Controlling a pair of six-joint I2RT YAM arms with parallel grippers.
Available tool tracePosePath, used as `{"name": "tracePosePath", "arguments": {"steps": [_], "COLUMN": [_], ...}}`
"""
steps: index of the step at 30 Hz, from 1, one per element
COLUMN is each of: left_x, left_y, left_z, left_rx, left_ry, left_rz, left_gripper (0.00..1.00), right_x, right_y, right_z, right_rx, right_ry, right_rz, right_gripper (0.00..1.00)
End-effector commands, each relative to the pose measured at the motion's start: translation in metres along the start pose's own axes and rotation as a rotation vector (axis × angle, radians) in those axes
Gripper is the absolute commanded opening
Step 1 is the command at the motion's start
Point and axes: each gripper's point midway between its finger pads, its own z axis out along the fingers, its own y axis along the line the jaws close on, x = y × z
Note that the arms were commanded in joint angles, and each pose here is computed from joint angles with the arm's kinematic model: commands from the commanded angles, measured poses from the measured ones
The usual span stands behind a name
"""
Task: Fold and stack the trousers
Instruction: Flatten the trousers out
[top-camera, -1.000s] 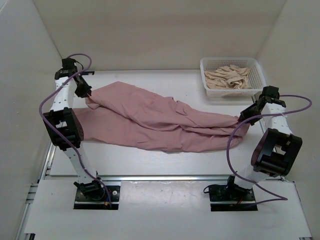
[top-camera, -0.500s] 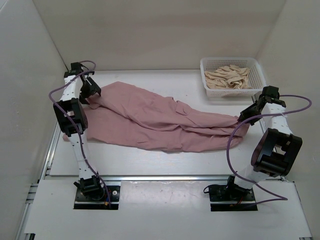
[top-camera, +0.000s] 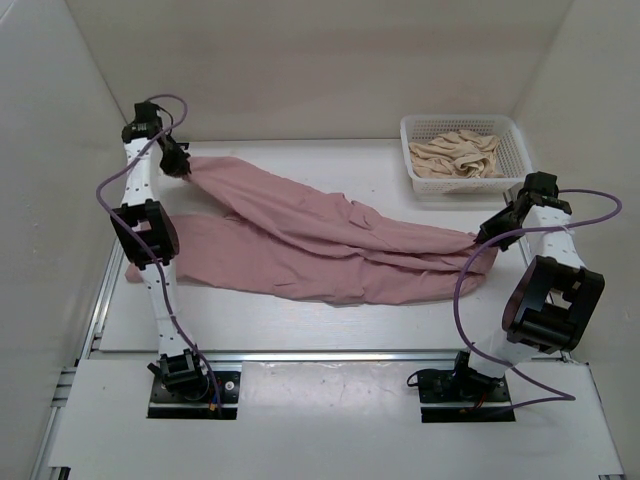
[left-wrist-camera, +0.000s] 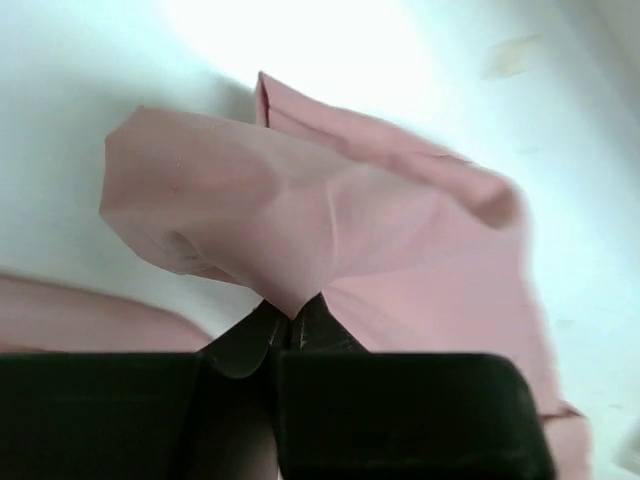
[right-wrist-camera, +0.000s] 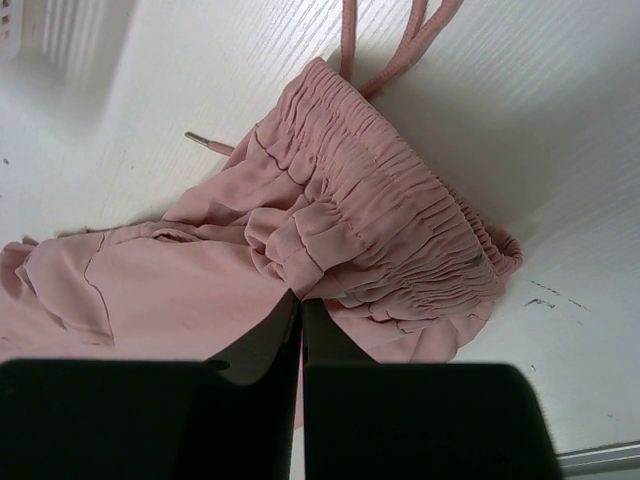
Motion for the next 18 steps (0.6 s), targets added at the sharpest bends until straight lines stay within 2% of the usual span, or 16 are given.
{"name": "tracePosePath", "arguments": {"steps": [1, 4, 5, 6, 7, 8, 9, 10, 12, 13, 15, 17, 18], "left_x": [-0.064, -0.081, -0.074, -0.08, -0.09, -0.077, -0.077, -0.074, -0.071, -0.061, -0.042, -0.029, -0.022], "left_y": [-0.05, -0.074, -0.065, -0.066, -0.065, -0.043, -0.036, -0.029, -0.003, 0.01, 0.022, 0.025, 0.026], "left_z": [-0.101, -0.158, -0.152, -0.188, -0.198, -0.175, -0.176, -0.166, -0.14, -0.111, -0.099, -0.09, -0.088], "left_rx": [0.183, 0.297, 0.266, 0.277, 0.274, 0.17, 0.141, 0.112, 0.048, 0.007, -0.021, -0.03, -0.025], "left_ry": [-0.241, -0.345, -0.336, -0.413, -0.491, -0.477, -0.501, -0.495, -0.423, -0.341, -0.229, -0.186, -0.171], "left_rz": [0.022, 0.057, 0.072, 0.086, 0.097, 0.1, 0.1, 0.095, 0.065, 0.033, -0.018, -0.057, -0.087], "left_gripper": [0.1, 0.1, 0.1, 0.1, 0.15, 0.51, 0.88, 1.0, 1.0, 1.0, 1.0, 1.0, 0.97], "right_x": [-0.007, -0.006, -0.009, -0.005, -0.008, -0.006, -0.007, -0.006, -0.003, -0.003, -0.002, -0.002, -0.002], "right_y": [0.005, 0.002, 0.003, 0.0, -0.001, -0.003, -0.004, -0.006, -0.006, -0.006, -0.005, -0.004, -0.004], "right_z": [-0.004, -0.006, -0.009, -0.007, -0.006, -0.007, -0.007, -0.005, 0.0, 0.0, 0.0, -0.003, -0.003], "right_rx": [-0.008, -0.001, 0.002, 0.009, 0.013, 0.014, 0.023, 0.024, 0.021, 0.021, 0.012, 0.007, 0.007], "right_ry": [-0.01, -0.019, -0.036, -0.026, -0.04, -0.039, -0.046, -0.045, -0.031, -0.031, -0.024, -0.032, -0.032], "right_rz": [-0.01, -0.01, -0.003, -0.001, -0.002, -0.002, -0.002, -0.002, 0.0, 0.0, 0.0, -0.002, -0.002], "right_gripper": [0.0, 0.0, 0.0, 0.0, 0.0, 0.0, 0.0, 0.0, 0.0, 0.0, 0.0, 0.0, 0.0]}}
